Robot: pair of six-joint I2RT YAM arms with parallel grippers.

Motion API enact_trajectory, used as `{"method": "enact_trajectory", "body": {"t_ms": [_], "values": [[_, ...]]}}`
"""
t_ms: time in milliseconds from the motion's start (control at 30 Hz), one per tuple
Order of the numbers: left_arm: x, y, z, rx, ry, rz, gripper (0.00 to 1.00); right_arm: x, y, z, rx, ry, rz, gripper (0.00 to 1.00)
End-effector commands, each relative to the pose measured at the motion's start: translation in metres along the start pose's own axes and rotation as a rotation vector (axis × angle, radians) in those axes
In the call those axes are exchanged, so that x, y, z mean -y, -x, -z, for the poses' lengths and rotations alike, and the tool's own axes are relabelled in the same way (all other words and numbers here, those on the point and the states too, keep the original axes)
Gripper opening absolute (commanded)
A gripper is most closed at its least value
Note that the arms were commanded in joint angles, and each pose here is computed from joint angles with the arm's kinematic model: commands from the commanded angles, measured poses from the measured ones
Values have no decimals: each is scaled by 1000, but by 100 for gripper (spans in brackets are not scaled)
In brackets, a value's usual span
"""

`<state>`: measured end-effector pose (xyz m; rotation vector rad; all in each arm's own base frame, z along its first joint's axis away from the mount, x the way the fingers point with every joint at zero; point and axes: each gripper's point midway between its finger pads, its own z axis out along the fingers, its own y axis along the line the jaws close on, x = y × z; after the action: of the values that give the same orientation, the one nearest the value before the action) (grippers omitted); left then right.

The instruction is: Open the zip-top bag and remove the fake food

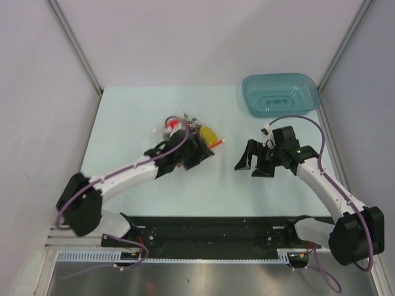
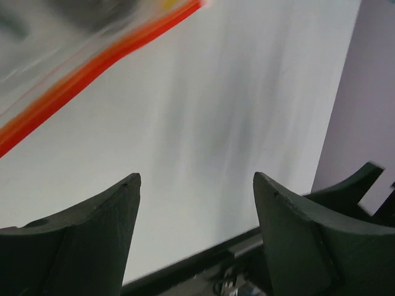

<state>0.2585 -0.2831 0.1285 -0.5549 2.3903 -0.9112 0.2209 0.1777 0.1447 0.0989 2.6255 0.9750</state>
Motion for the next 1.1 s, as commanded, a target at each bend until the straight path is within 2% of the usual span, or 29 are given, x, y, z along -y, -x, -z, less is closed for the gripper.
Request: {"method": "enact_trajectory", "body": {"t_ms": [0,67,100,233,333,433,467,500,567,733,833,967,1067], "values": [[72,29,-17,59,5,-412,68,1,-4,4,8,-1,21,100],[82,36,-29,66,46,-653,58,1,-1,9,22,-3,23,100],[76,36,-34,47,78,-720,56,1,0,11,28,-3,31,100],[55,48,-46,5,198,-1008,62,9,7,22,52,7,17,100],[44,48,-58,-20,218,-1138,64,22,14,30,75,5,-17,100],[39,45,-71,-45,222,-1218,55,31,18,35,82,3,-49,100],[42,43,-75,-51,205,-1234,48,32,17,35,75,2,-55,100],[38,42,-85,-63,215,-1250,46,31,15,36,68,6,-61,100],[48,51,-93,-28,235,-1267,46,29,10,35,54,19,-78,100],[38,45,-122,-64,317,-1358,46,29,8,39,62,11,-85,100],[34,46,-124,-43,440,-1402,45,33,8,41,66,-22,-78,100],[11,49,-137,-19,592,-1441,50,34,9,43,68,-35,-91,100],[2,51,-141,-3,641,-1455,50,31,7,45,66,-31,-96,100]]}}
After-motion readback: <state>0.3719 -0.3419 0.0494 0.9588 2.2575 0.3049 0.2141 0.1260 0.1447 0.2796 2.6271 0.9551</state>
